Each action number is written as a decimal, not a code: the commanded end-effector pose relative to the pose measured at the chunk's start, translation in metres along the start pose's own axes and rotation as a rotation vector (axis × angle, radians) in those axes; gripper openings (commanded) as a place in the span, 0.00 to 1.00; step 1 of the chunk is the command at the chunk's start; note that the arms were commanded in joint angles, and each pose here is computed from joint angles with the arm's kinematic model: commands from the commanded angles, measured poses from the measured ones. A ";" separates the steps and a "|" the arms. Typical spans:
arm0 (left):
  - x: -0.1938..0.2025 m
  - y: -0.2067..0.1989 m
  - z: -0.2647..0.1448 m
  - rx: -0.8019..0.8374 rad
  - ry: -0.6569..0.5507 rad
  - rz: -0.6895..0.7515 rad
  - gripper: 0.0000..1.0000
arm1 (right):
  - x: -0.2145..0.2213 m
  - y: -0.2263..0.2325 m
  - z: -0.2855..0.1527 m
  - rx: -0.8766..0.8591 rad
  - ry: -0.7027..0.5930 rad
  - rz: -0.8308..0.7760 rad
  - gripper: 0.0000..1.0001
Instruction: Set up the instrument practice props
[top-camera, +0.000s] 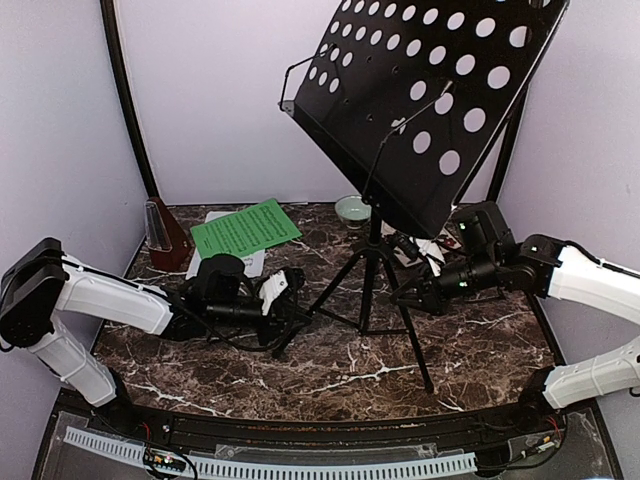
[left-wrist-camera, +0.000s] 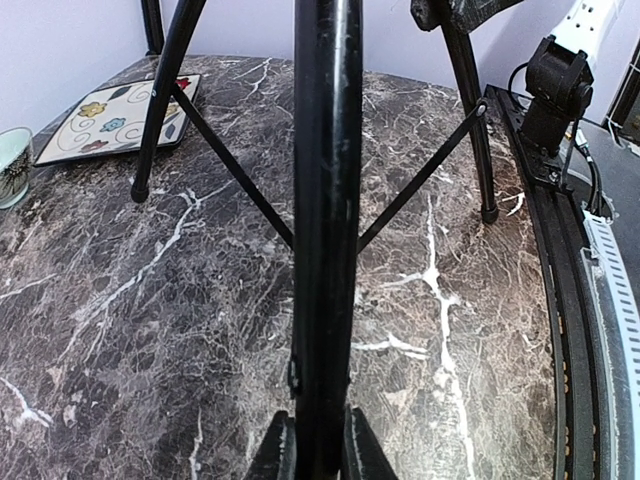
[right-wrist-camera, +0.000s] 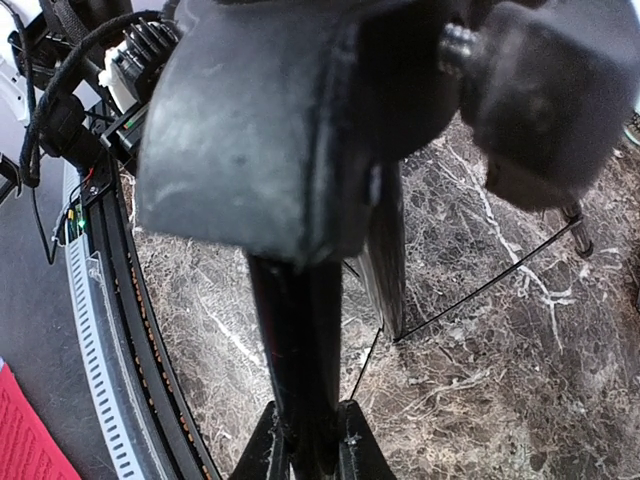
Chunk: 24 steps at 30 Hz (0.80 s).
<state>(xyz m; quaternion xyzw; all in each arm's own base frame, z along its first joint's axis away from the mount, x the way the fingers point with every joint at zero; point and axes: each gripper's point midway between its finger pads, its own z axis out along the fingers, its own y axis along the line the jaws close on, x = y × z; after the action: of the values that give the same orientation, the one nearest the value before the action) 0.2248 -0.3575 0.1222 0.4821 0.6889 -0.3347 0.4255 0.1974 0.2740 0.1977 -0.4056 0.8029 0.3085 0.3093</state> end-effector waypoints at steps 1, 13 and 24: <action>0.011 0.005 -0.007 -0.053 0.042 -0.055 0.00 | 0.002 -0.010 -0.010 0.062 0.005 0.066 0.15; 0.003 -0.015 0.016 -0.014 0.013 -0.068 0.00 | -0.128 -0.009 -0.093 0.144 -0.693 0.084 0.60; -0.005 -0.013 0.015 -0.030 -0.027 -0.081 0.00 | -0.150 0.005 -0.094 0.174 -0.834 0.093 0.60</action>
<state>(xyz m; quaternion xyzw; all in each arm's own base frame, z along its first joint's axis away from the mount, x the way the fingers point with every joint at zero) 0.2161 -0.3761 0.1240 0.4687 0.6924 -0.3363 0.4334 0.2421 0.2734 0.3474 -0.2119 0.6846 0.3848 0.5818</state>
